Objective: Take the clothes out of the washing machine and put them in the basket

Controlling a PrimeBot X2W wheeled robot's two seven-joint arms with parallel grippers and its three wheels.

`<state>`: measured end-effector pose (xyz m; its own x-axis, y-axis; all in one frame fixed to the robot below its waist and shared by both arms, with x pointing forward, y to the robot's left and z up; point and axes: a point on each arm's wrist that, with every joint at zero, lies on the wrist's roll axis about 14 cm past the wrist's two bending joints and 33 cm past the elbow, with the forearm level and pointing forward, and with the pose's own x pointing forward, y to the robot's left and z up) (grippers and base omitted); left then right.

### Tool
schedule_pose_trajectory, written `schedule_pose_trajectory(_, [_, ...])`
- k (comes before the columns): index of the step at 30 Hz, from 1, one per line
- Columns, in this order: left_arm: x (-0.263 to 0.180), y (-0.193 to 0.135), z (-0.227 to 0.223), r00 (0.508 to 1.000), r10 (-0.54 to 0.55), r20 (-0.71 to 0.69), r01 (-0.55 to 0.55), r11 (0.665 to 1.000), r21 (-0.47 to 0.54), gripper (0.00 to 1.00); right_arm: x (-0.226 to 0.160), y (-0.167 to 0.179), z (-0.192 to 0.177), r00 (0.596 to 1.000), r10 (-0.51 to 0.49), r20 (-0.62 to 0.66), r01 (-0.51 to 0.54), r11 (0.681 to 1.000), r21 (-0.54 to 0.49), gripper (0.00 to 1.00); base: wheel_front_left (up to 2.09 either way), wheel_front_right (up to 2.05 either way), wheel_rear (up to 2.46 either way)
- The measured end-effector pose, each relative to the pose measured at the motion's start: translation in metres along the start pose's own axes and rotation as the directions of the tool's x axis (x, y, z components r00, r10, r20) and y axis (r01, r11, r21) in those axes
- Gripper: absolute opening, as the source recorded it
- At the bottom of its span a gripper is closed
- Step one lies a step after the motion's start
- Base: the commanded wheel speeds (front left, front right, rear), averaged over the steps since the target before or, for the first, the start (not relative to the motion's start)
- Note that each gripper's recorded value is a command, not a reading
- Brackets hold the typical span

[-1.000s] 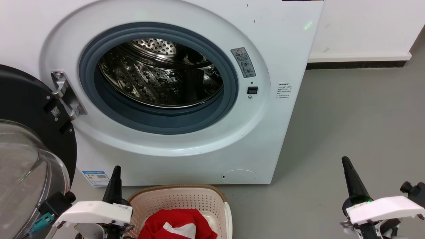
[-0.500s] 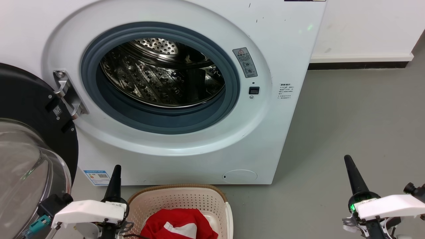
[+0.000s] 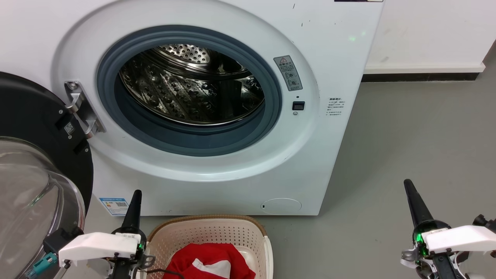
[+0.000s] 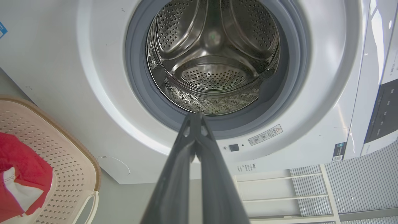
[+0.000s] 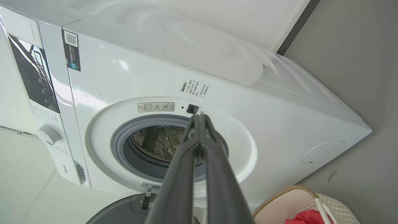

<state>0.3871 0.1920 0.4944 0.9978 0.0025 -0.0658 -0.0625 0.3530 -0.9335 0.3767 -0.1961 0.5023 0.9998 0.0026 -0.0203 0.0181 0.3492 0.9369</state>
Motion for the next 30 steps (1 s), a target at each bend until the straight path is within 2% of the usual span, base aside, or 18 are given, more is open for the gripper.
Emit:
schedule_pose_trajectory(13, [-0.0002, -0.0012, 0.0032, 1.0, -0.014, 0.002, 0.014, 0.993, -0.12, 0.0, 0.0037, 0.0003, 0.002, 1.0, 0.002, 0.003, -0.002, 0.993, 0.116, 0.0, 0.0, 0.0, 0.0])
schedule_pose_trajectory(30, [0.0001, -0.0039, 0.007, 0.999, -0.034, 0.006, 0.034, 0.966, -0.255, 0.0, 0.0067, -0.001, 0.0034, 1.0, 0.0, 0.004, -0.001, 0.968, 0.25, 0.0, 0.0, 0.0, 0.0])
